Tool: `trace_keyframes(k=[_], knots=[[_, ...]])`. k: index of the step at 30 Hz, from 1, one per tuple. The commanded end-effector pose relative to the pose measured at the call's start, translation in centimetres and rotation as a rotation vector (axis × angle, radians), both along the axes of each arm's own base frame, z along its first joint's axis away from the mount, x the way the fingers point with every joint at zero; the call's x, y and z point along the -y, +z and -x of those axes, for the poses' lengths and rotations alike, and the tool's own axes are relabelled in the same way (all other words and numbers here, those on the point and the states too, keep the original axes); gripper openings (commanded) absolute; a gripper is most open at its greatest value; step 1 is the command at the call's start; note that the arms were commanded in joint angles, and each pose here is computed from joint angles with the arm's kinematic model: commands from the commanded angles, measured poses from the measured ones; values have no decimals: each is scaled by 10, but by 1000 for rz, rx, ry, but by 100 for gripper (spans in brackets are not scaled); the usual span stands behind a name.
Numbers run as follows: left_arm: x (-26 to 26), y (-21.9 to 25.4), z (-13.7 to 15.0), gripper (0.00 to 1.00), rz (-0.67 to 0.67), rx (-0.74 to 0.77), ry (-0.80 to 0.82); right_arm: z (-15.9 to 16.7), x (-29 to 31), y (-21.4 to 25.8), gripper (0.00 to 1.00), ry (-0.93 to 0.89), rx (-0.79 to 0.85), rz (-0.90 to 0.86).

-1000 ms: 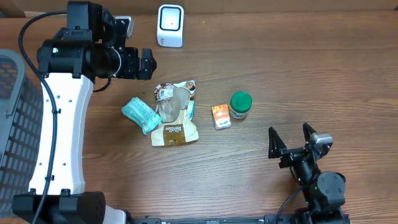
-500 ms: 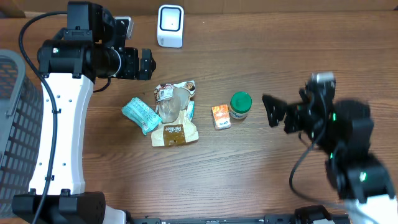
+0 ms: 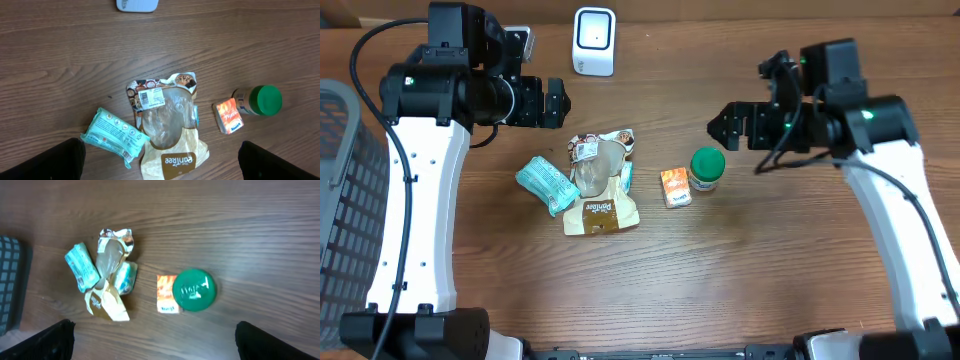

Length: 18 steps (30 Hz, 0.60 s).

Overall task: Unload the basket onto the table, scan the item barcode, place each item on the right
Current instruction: 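Reach the right gripper to the green-capped jar and grasp it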

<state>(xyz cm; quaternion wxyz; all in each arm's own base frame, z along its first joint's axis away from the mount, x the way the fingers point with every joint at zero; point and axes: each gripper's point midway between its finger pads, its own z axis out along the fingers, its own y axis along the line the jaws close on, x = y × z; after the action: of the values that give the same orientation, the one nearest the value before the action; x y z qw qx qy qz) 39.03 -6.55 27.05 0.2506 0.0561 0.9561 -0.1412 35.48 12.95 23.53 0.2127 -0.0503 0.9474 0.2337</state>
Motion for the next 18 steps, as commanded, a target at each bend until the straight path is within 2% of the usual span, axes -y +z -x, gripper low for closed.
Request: trace_keyframes(k=[1,3,5,11,15,18], knots=[[0,1,-2,100,-3,5,-7,-13,-16,1,100,19,-3,-74],[0,1,-2,100,-3,5,-7,-20,-22,-8,99,43,-8,-75],[0,1,-2,100,-4,5,-7,-24,-25,-22,95,54,-21,-29],[0,1,-2,100,-3,5,-7,-24,-31,-80,93,45,-109,211],[0,1,-1,100,-3,5,-7,-24,-16,-108,89,-194,-208,333],[0,1,-2,100,-3,5,-7,-21,-14,-118,84,-332,-274,319]])
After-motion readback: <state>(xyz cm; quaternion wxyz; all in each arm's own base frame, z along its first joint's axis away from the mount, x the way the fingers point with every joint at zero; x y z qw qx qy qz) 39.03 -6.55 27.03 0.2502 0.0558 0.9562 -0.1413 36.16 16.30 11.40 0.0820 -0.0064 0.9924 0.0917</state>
